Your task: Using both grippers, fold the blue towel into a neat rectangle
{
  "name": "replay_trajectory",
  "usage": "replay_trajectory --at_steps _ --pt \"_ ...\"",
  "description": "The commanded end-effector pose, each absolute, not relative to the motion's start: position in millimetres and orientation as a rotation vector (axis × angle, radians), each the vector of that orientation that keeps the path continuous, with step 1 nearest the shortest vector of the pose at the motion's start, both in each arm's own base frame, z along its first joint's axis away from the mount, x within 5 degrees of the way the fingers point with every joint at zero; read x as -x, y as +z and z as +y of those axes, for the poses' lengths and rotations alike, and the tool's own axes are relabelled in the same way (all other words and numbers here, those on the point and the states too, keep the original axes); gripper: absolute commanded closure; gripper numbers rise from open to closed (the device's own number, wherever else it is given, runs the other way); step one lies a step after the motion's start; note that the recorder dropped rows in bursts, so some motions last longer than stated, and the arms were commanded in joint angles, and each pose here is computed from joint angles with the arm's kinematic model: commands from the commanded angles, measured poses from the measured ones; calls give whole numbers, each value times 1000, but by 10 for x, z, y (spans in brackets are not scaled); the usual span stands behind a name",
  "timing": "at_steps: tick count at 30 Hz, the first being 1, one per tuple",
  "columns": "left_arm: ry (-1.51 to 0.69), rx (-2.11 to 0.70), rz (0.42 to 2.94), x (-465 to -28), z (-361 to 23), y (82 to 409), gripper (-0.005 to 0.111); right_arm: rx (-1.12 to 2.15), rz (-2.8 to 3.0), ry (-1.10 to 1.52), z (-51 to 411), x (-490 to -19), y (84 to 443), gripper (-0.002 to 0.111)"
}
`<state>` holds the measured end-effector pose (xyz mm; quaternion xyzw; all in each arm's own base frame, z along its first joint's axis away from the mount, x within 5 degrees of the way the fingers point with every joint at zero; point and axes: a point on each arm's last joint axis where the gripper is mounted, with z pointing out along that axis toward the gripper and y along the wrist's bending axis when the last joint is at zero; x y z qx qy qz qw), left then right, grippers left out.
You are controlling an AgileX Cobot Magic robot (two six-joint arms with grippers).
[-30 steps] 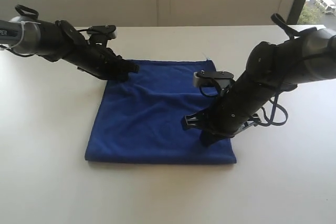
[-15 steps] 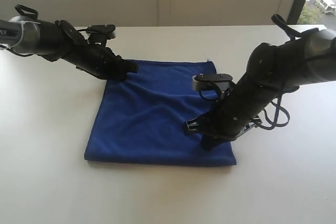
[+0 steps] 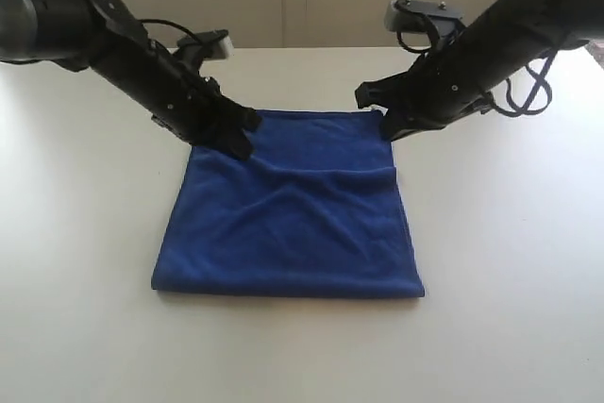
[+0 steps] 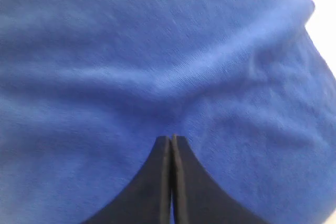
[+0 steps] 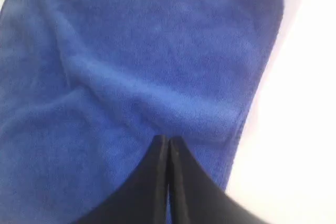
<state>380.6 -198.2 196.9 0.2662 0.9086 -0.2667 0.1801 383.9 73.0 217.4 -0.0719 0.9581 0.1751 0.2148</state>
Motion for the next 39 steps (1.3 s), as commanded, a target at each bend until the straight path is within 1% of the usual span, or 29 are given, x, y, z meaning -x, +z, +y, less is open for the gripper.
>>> replay_trajectory --at_steps 1,4,5,7,12,15,18,22,26,29,32,36,39 --pt "-740 -826 2647 -3507 -2244 1804 107 292 2799 539 812 -3741 1983 108" --pt "-635 -783 2743 -3404 -2254 1673 107 319 2877 549 886 -3573 1774 108" --pt "-588 -784 2765 -3370 -2243 1663 107 324 2891 537 927 -3495 1677 108" --pt "-528 -781 2774 -3320 -2211 1722 107 321 2899 523 974 -3395 1608 108" --pt "-348 -731 2784 -3185 -2011 1898 107 286 2846 479 1010 -3238 1615 108" --pt "-289 -707 2790 -3077 -1904 1910 107 278 2808 458 1029 -3132 1654 108" --pt "-292 -675 2799 -2967 -1847 1831 107 297 2795 455 1082 -3047 1664 108" --pt "-298 -699 2800 -2835 -1896 1701 107 286 2782 431 1132 -2990 1576 108" --pt "-300 -750 2799 -2734 -1971 1649 107 256 2797 426 1119 -2956 1535 108" --pt "-290 -762 2822 -2702 -1952 1621 107 244 2825 405 1094 -2912 1497 108" --pt "-290 -780 2847 -2646 -1930 1697 107 238 2856 368 1064 -2880 1486 108" --pt "-260 -826 2793 -2633 -1893 1830 107 217 2884 353 1042 -2834 1533 108" --pt "-238 -844 2794 -2635 -1874 1829 107 217 2891 357 1039 -2812 1560 108"
